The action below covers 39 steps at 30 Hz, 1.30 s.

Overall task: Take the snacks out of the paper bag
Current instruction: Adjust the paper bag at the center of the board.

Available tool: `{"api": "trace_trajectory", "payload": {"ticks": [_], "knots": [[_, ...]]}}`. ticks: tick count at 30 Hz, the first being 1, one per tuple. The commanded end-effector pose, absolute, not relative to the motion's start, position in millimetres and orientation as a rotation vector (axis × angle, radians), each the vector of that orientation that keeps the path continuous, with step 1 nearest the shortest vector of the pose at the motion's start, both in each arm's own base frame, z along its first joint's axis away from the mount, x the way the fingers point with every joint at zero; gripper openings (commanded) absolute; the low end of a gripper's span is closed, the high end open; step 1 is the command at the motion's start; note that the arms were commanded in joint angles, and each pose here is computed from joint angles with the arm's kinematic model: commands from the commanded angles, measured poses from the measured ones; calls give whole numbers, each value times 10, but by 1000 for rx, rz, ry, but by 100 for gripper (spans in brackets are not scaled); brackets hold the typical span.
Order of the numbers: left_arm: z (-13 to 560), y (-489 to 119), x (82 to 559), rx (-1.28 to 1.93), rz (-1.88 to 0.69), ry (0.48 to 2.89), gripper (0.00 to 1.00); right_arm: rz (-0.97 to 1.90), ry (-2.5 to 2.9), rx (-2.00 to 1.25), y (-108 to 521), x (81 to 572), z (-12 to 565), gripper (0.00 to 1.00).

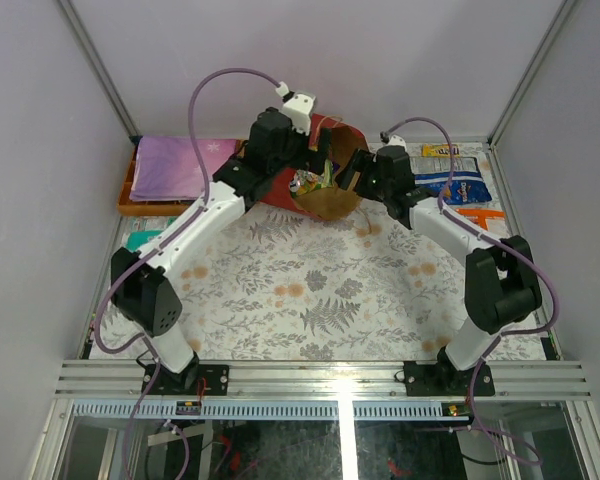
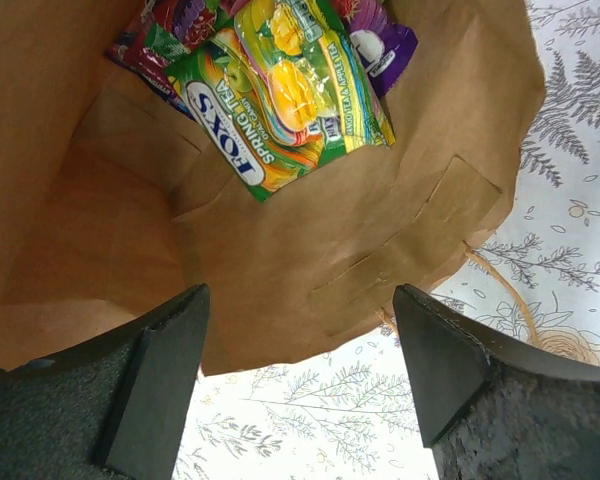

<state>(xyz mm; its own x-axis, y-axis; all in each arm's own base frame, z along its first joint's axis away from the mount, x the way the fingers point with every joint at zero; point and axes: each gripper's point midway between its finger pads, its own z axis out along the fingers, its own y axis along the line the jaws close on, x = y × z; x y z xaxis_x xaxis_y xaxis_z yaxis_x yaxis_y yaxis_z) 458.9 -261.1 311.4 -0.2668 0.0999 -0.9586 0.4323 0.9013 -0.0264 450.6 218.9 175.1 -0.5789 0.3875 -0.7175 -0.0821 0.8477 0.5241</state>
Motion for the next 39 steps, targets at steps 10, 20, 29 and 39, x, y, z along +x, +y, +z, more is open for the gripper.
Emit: {"api": "trace_trajectory", "payload": {"ticks": [10,20,29,39], "knots": [[3445,-3052,5087,363,-384,1668,64,732,2122,198,2299,4346,1574,75],[3404,-2914,4904,358,-347,1691,0,637,2055,233,2101,4350,1662,71],[3167,-2683,4580,333,-341,1741,0,757,2044,309,2237,4363,1640,71],[3045,-2667,4468,303,-384,1784,0,820,1964,540,2202,4283,1675,74]]}}
